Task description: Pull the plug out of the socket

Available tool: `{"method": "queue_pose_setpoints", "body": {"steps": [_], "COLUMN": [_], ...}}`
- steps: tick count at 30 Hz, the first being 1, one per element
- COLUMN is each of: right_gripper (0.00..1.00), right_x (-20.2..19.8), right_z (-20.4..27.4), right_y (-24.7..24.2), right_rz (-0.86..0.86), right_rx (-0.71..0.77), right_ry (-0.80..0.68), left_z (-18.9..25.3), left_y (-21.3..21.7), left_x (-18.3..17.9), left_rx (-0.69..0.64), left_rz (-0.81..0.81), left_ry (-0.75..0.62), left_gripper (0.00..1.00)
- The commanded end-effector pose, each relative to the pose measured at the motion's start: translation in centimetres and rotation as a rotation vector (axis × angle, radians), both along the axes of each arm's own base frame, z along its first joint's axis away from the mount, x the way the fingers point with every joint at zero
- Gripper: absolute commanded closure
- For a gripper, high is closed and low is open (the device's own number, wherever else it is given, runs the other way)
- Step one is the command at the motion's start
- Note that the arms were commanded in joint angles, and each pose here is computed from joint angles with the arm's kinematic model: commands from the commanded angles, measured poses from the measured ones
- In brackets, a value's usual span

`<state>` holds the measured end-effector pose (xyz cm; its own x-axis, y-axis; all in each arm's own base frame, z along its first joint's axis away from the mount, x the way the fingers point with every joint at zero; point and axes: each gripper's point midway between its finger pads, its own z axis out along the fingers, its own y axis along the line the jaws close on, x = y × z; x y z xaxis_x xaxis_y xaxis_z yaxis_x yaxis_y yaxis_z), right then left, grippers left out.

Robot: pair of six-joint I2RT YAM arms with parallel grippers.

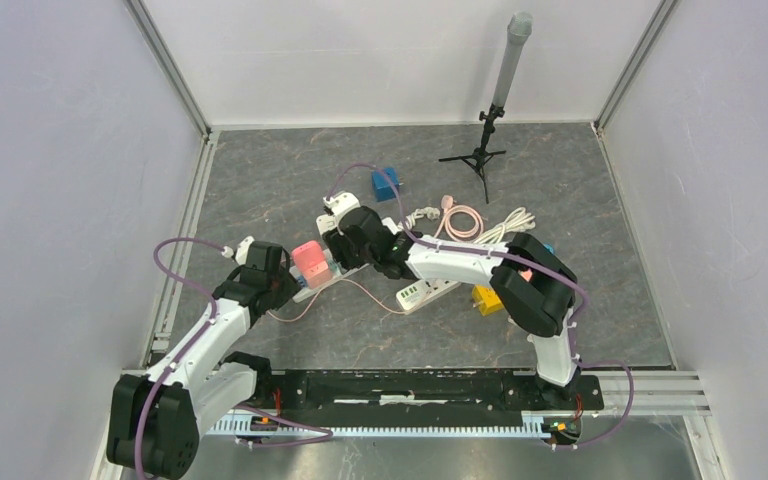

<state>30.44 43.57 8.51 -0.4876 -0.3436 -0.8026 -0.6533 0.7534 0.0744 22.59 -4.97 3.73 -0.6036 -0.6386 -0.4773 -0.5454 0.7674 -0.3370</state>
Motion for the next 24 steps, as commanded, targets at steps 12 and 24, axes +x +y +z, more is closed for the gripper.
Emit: {"method": "queue_pose_setpoints", "body": {"steps": [12,24], "right_gripper": [1.00,1.00], "right_x": [-2.0,-0.2], "right_z": [7.8,8.3], "right_y": [3.6,2.0], "right_rz": [0.220,0.136], "right_rx": [0.542,0.268], "right_ry": [0.182,-0.098], "left_z": [-0.9,-1.0], "left_y": [1.3,1.3], "left_x": [-0.5,-0.6], "left_rx": [0.060,0.064], "left_rz": [0.018,0.019], "left_ry": [0.030,0.034], "left_gripper": [0.59,0.59]}}
